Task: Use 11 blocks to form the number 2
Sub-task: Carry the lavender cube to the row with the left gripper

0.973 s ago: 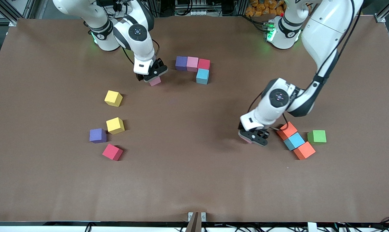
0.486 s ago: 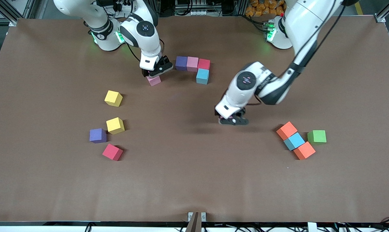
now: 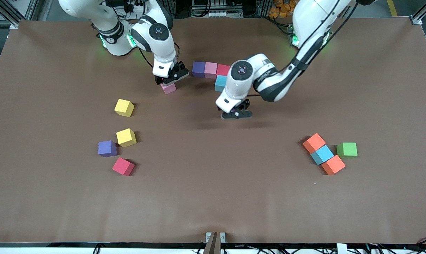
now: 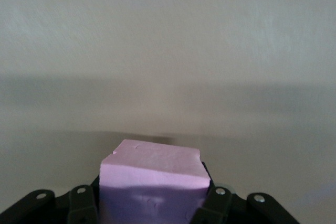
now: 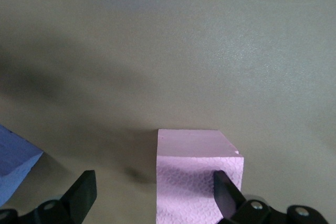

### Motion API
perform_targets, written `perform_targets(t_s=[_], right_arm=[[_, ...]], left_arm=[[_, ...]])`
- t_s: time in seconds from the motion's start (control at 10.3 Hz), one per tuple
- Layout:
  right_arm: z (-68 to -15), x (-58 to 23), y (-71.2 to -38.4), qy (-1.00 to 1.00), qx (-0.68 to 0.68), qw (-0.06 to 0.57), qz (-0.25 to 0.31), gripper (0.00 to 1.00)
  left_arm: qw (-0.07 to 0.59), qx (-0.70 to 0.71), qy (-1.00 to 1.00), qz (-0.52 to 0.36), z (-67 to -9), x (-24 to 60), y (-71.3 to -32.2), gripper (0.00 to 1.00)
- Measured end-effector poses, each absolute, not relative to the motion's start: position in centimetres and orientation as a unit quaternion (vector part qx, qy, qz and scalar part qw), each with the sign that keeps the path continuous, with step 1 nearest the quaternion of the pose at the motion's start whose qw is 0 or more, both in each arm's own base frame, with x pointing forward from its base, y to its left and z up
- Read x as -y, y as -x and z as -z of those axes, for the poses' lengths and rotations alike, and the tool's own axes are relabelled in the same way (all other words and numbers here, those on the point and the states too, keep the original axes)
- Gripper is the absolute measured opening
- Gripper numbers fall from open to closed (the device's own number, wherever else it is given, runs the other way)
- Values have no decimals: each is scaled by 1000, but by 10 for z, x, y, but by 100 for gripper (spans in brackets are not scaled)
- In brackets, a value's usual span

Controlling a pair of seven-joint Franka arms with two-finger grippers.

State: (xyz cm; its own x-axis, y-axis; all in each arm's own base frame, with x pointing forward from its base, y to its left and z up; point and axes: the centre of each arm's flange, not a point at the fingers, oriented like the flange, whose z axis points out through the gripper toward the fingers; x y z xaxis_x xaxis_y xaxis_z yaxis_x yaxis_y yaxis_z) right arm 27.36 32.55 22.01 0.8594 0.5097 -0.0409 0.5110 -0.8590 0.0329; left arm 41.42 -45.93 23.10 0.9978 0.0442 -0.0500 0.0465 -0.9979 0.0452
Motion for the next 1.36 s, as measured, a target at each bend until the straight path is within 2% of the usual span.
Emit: perform_targets(t_s=[0.39, 0.78, 1.17, 1.36], right_arm=[[-222, -297, -305, -960, -278, 19, 15, 100], [-221, -294, -307, -961, -276, 19, 15, 100], [-220, -273, -325, -962, -272, 26, 3, 100], [-216, -270, -322, -962, -271, 24, 2, 100]], left_arm=[[19, 3, -999, 30, -225, 484, -380, 64], [14, 17, -999, 40, -214, 494, -364, 64], [10, 22, -999, 47, -206, 497, -357, 64], [7, 28, -998, 53, -199, 500, -350, 64]])
